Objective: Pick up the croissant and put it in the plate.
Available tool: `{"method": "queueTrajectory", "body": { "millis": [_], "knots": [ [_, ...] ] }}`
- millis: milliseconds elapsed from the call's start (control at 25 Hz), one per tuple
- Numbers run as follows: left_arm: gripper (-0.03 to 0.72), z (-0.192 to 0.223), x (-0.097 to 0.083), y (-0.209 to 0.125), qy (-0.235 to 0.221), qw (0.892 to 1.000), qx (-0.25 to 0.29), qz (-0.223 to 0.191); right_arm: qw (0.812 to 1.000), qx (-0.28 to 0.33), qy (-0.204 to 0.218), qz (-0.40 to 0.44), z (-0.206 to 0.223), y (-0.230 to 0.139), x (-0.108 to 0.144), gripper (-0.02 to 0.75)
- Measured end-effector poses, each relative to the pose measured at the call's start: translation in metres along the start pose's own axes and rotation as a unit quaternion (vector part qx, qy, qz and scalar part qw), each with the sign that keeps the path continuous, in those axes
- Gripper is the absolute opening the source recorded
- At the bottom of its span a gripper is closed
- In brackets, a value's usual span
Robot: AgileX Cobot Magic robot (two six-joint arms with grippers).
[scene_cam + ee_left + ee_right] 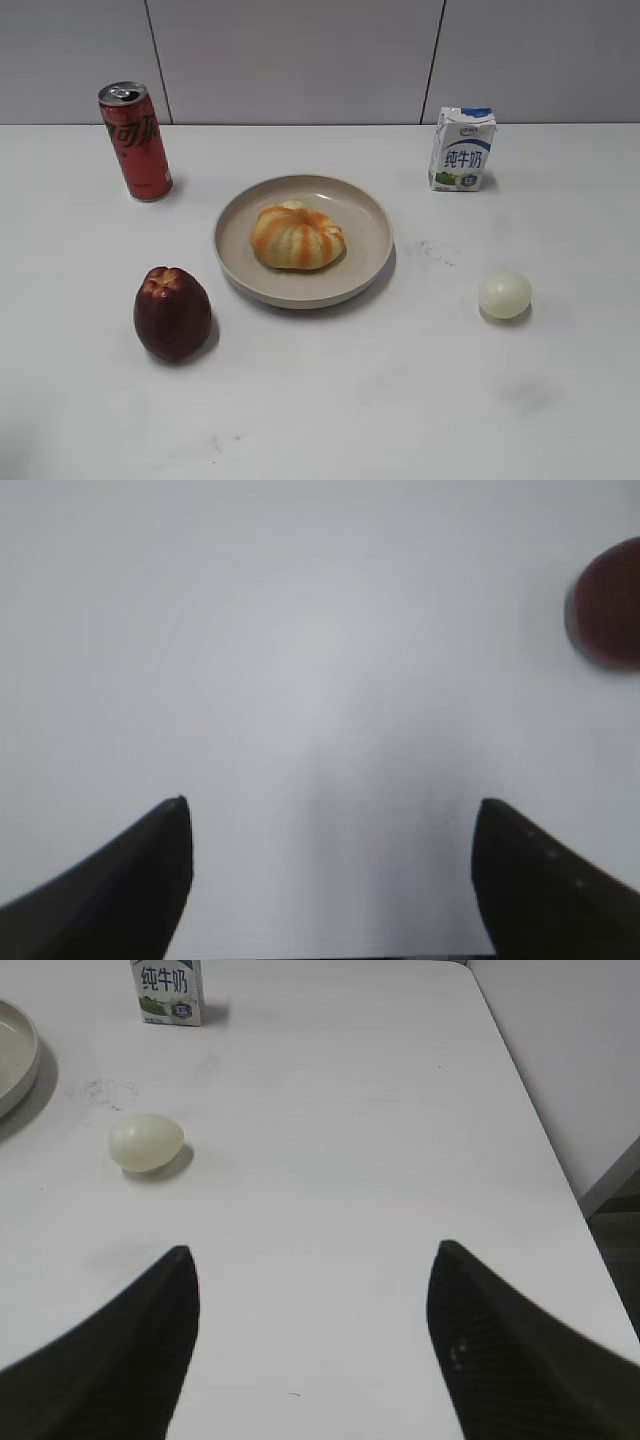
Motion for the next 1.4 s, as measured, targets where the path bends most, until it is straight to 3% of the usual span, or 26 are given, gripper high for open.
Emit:
{"method": "queueTrajectory", "body": {
  "millis": [200,480,800,1040,1200,1400],
  "knots": [
    [0.637,-0.009,-0.005,-0.036,0.001,0.998,-0.061,-0.002,1.000,0.000,0.000,0.000,0.000,0.000,0.000,0.540],
    [0.617,-0.026,-0.006,-0.048,0.008,0.989,-0.151,0.001,1.000,0.000,0.000,0.000,0.000,0.000,0.000,0.540],
    [0.585,-0.027,-0.008,-0.048,0.005,0.988,-0.156,0.007,1.000,0.000,0.000,0.000,0.000,0.000,0.000,0.540],
    [0.521,-0.029,-0.007,-0.048,0.007,0.987,-0.162,0.005,1.000,0.000,0.000,0.000,0.000,0.000,0.000,0.540],
    [0.480,-0.041,-0.003,-0.050,0.023,0.979,-0.201,-0.011,1.000,0.000,0.000,0.000,0.000,0.000,0.000,0.540],
    [0.428,-0.063,0.000,-0.057,0.046,0.959,-0.278,-0.024,1.000,0.000,0.000,0.000,0.000,0.000,0.000,0.540]
  ]
}}
Point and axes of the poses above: a point on each arm's last joint axis where the gripper is mounted, z pointing out along that axis toward the gripper, x along the wrist's bending axis when the last joint is at zero, y = z × x, the point moved 10 cm from there along z, pointing out along that axis toward the gripper, and after that the axes turned 1 degree about z, right-handed, at the moved point
